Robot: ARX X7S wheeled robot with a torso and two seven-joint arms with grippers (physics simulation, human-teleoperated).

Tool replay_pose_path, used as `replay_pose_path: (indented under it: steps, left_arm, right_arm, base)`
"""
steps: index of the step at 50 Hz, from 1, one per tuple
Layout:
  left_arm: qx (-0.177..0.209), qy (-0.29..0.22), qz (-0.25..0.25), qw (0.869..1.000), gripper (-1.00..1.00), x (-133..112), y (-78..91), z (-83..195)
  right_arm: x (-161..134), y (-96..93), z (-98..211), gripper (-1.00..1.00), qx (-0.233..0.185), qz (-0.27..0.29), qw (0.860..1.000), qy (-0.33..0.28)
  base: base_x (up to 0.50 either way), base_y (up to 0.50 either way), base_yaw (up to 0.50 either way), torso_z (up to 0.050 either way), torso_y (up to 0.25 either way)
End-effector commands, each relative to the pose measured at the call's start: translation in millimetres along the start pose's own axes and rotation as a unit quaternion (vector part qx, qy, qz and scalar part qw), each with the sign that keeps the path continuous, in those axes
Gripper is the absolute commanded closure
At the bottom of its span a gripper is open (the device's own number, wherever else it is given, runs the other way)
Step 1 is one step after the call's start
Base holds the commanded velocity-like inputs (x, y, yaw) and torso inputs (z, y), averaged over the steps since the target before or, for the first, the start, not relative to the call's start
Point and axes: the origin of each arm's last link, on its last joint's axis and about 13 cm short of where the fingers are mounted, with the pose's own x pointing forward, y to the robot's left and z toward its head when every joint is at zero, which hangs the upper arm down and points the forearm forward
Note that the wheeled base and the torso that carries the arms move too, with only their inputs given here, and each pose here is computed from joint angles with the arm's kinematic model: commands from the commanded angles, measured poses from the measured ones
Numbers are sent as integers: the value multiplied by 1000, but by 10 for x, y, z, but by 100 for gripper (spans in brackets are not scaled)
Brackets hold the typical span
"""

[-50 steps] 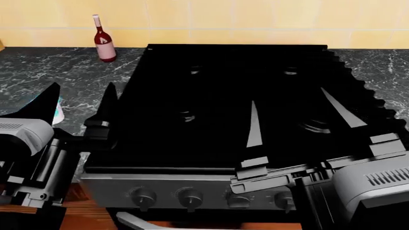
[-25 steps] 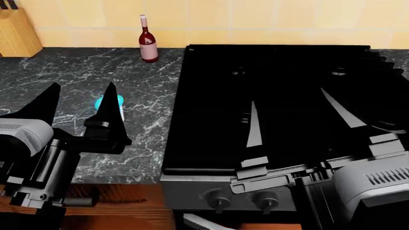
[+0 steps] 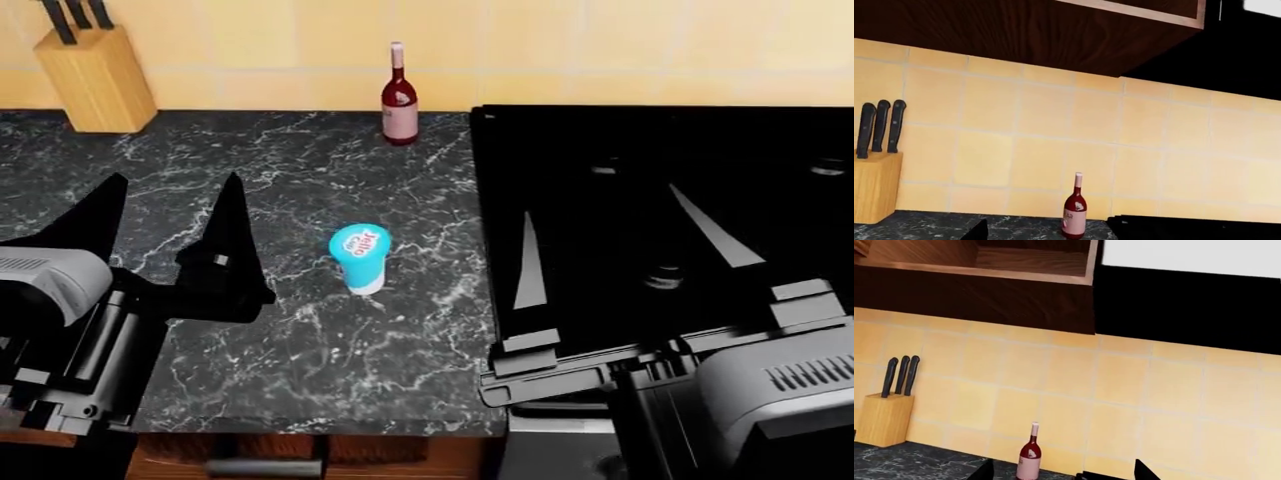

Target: Pick the canned food and jello cup from the counter and place them in the cabinets closest to them.

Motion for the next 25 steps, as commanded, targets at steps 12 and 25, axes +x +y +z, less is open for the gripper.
replay_pose_path:
  steps: [12, 25]
  left_arm:
    - [-1, 0, -3, 1000, -100, -7, -5, 5]
    - [0, 0, -1, 1000, -100, -5, -3, 4]
  right_arm:
    - [8, -12, 4, -100, 33, 2, 999, 12]
    - [38, -5, -33, -100, 41, 7, 998, 39]
  base:
    - [60, 293, 0, 0, 0]
    - [0, 0, 0, 0, 0]
